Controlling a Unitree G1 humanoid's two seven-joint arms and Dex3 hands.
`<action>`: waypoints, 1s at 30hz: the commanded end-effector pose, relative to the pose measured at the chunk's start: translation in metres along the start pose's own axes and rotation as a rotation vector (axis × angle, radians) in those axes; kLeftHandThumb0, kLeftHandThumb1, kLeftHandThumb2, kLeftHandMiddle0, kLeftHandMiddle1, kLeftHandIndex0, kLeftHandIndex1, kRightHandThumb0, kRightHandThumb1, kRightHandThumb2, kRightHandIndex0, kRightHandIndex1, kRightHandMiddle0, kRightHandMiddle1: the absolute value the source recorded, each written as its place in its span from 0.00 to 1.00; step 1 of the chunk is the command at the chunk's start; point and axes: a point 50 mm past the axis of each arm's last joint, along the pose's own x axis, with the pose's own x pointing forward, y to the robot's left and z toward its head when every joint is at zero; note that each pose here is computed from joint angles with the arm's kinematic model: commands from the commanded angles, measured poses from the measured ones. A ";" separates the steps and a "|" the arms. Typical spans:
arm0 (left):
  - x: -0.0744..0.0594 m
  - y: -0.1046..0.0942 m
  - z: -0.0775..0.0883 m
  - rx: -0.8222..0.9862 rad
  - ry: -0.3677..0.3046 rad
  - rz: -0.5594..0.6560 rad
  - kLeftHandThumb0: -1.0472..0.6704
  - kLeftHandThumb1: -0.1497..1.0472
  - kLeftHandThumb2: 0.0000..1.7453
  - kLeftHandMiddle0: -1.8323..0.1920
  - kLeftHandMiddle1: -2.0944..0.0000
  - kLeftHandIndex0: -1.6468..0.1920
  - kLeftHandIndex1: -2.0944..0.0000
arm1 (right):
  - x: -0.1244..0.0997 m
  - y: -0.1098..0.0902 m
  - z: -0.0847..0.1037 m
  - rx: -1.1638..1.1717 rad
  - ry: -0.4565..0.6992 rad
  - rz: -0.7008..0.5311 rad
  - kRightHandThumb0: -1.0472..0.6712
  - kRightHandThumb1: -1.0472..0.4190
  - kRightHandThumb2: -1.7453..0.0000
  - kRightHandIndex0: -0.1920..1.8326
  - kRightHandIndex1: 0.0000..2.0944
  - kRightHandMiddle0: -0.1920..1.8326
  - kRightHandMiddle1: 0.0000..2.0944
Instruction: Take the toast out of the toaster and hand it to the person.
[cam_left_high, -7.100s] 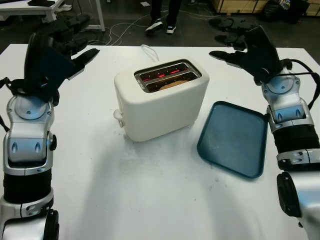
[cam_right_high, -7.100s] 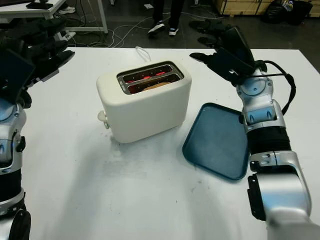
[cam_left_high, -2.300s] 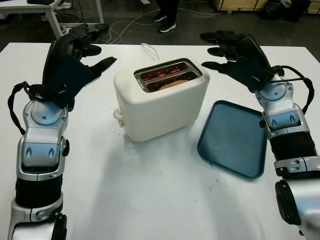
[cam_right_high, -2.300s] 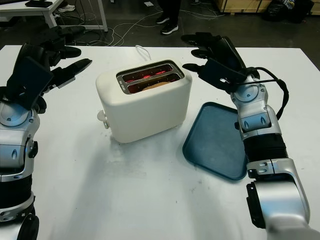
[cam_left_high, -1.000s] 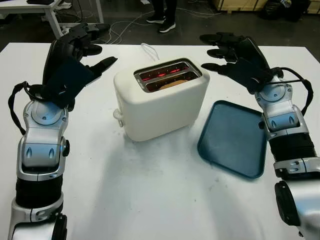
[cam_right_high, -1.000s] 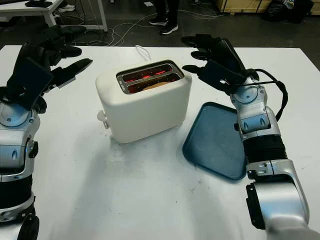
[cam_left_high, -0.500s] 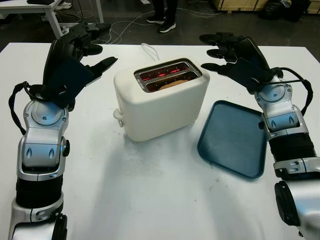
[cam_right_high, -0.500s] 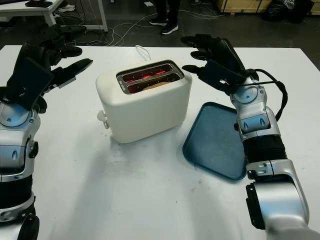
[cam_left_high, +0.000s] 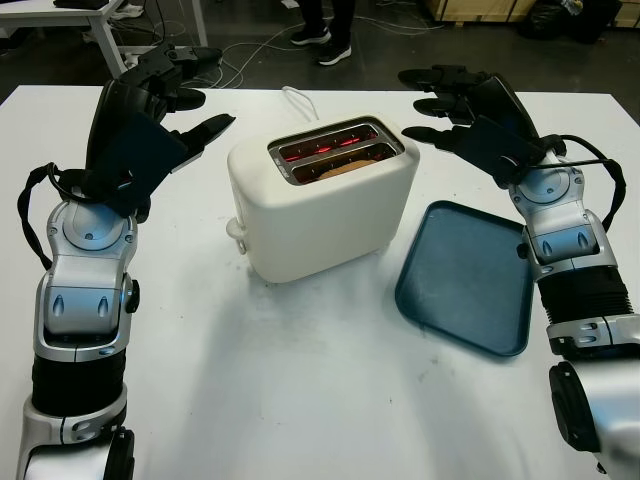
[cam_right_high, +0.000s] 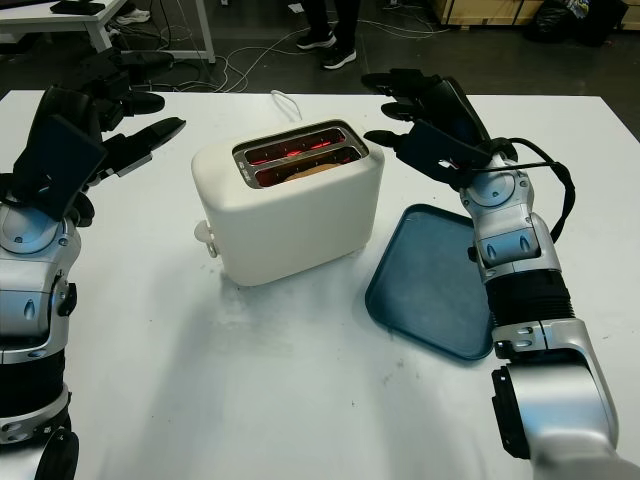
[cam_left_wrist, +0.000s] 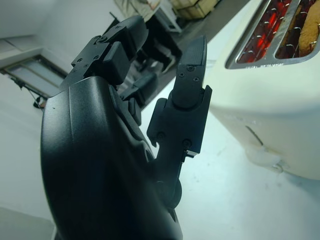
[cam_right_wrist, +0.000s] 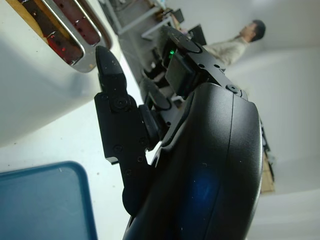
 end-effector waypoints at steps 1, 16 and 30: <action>0.001 0.001 0.003 0.006 -0.020 -0.001 0.44 0.86 0.08 0.83 0.50 0.68 0.77 | -0.001 -0.001 -0.001 -0.011 0.002 -0.004 0.42 0.10 1.00 0.46 0.02 0.43 0.01; 0.000 0.002 0.003 0.000 -0.018 0.000 0.43 0.85 0.10 0.84 0.50 0.71 0.75 | -0.002 -0.001 0.000 0.014 0.009 -0.004 0.42 0.09 0.99 0.45 0.01 0.42 0.00; 0.000 0.003 0.002 -0.008 -0.009 0.009 0.42 0.83 0.12 0.84 0.51 0.72 0.74 | -0.003 -0.001 -0.003 0.023 0.009 -0.009 0.41 0.09 0.98 0.45 0.00 0.42 0.00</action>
